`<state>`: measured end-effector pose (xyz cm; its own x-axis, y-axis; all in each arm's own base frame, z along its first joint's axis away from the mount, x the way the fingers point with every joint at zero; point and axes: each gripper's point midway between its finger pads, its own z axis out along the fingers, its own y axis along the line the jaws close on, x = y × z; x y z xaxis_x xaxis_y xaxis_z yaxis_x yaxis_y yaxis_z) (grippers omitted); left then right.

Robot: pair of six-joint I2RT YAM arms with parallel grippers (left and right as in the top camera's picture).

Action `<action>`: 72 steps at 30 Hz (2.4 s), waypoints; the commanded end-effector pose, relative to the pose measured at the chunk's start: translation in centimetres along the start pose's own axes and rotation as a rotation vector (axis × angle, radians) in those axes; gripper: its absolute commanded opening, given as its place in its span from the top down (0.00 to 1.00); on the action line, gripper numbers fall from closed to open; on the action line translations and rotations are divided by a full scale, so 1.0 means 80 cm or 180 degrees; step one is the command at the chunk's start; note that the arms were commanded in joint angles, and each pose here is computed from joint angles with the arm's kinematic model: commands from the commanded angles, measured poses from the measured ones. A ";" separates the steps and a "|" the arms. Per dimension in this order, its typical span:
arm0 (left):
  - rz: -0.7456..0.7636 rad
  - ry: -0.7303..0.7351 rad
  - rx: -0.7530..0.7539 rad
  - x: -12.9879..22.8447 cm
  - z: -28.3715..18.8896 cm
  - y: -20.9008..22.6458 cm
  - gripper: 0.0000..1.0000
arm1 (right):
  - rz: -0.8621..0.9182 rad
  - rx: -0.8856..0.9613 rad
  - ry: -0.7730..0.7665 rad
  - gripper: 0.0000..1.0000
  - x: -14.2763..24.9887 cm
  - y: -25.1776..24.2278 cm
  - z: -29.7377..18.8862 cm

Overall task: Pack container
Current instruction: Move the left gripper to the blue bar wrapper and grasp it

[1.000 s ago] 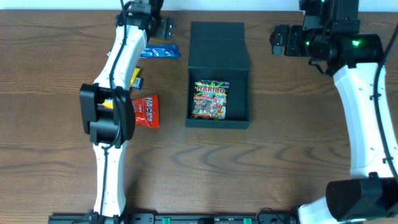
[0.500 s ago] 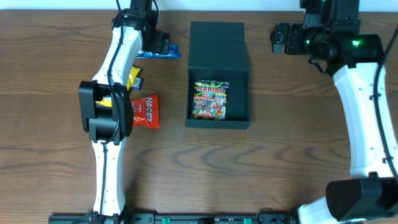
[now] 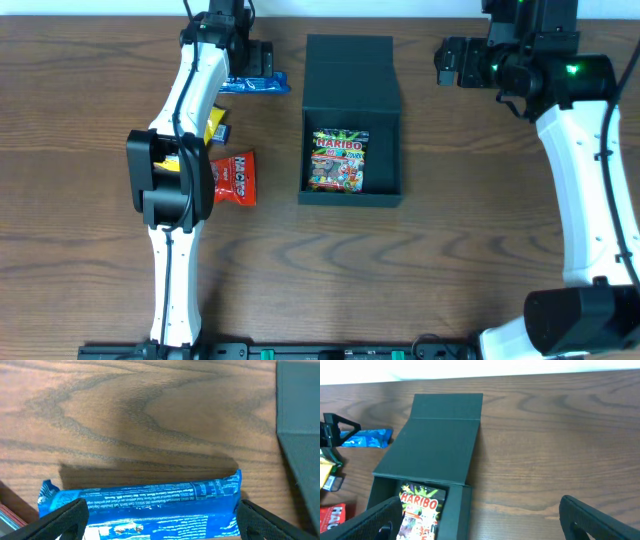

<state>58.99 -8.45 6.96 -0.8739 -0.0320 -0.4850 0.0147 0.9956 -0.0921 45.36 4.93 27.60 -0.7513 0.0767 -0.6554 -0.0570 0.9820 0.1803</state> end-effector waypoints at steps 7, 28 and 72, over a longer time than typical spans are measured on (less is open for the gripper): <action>-0.0423 -0.0154 0.0014 -0.016 0.008 -0.001 0.04 | -0.0063 -0.0029 0.0031 0.01 0.003 0.005 0.005; -0.0166 0.0450 -0.0080 0.049 0.032 0.000 0.05 | -0.0060 -0.0028 0.0043 0.01 0.004 0.005 0.005; -0.3543 0.0920 -0.0827 0.108 -0.016 -0.035 0.11 | -0.0098 -0.0021 0.0062 0.01 0.006 0.004 0.005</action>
<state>50.69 -11.52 4.69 -0.4578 -0.8882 -0.0383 -0.8770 0.4583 -0.1445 45.32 4.93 27.54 -0.7530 0.0759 -0.6536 -0.0571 0.9820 0.1798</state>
